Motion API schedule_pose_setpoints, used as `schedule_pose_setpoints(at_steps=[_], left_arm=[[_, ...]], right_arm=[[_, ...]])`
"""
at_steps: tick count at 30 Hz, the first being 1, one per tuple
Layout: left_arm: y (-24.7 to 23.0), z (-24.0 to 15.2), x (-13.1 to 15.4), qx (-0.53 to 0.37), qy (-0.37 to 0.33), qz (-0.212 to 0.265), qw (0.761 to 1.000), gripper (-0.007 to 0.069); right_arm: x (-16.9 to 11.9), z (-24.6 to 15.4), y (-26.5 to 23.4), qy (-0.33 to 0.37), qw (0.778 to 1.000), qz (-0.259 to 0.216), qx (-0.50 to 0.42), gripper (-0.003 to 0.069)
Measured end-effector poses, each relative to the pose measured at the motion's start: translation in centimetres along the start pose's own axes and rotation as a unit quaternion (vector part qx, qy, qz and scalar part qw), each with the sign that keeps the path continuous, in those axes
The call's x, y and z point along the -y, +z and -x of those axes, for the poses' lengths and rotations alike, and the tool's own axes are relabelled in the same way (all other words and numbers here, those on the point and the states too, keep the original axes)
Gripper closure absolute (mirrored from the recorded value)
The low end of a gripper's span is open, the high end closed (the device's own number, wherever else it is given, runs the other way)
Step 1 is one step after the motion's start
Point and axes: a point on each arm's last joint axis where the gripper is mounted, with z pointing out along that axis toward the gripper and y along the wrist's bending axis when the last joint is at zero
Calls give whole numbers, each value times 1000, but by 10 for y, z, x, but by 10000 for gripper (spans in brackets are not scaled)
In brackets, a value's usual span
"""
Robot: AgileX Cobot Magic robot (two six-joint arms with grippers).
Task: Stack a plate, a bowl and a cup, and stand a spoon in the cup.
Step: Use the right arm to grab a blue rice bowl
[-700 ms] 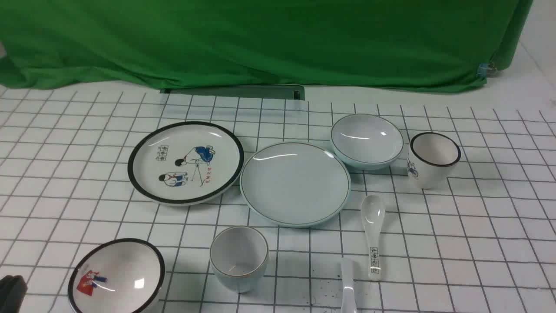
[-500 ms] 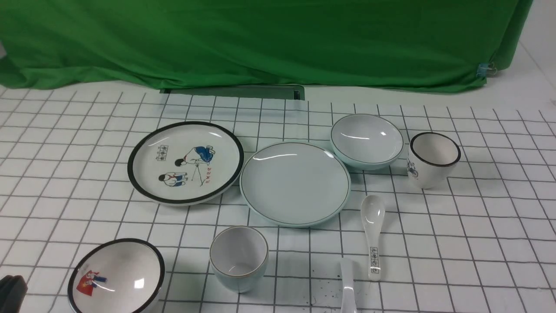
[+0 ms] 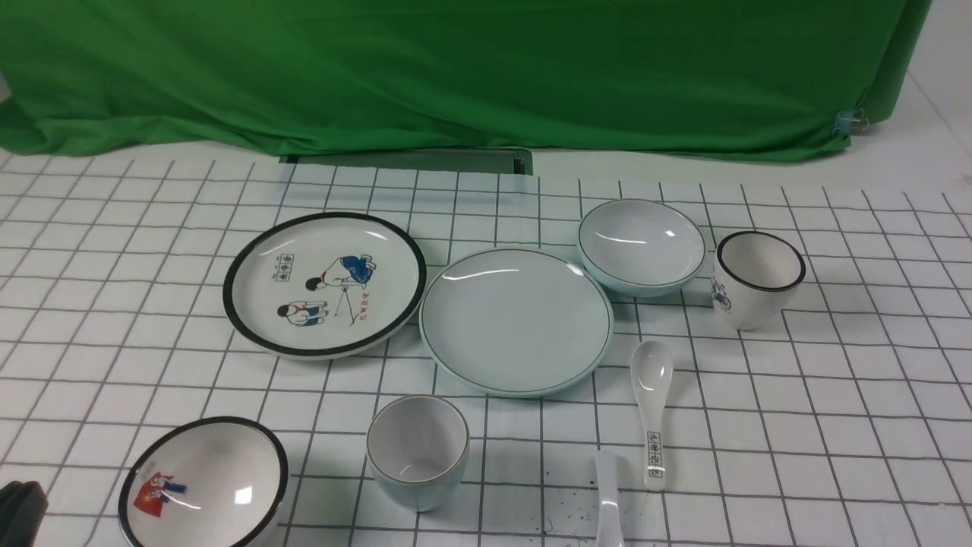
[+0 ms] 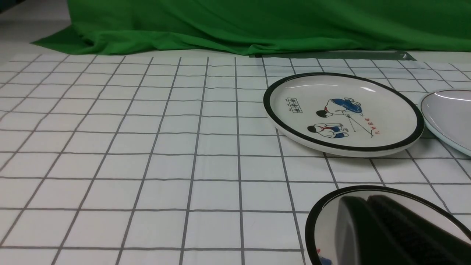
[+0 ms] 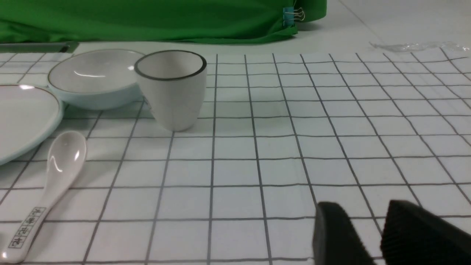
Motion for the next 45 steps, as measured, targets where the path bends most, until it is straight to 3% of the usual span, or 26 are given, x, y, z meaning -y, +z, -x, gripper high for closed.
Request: schedule_pose_setpoints(at_steps=[20, 33, 38, 40, 41, 42, 43, 44, 45], left_arm=[[0, 0, -1, 0, 22, 5, 1000, 653], [0, 0, -1, 1, 53, 7, 999, 653], [0, 6, 1, 34, -69, -9, 997, 653], [-1, 12, 3, 59, -271, -33, 960, 653], [-1, 14, 3, 64, -358, -43, 931, 653], [-1, 14, 3, 64, -390, -47, 917, 653], [-1, 15, 4, 64, -457, -55, 885, 653], [-1, 16, 4, 63, -520, -63, 850, 653], [-1, 16, 4, 63, -530, -65, 843, 653]], right_arm=[[0, 0, 0, 0, 1000, 0, 0, 416], [0, 0, 0, 58, 998, 0, 0, 416], [0, 0, 0, 92, 996, 0, 0, 416], [0, 0, 0, 154, 988, 0, 0, 416], [0, 0, 0, 197, 980, 2, 0, 416], [0, 0, 0, 216, 976, 2, 0, 416], [-1, 0, 0, 267, 964, 4, 0, 416], [-1, 0, 0, 360, 933, 6, -1, 416], [-1, 0, 0, 388, 922, 6, -2, 416]])
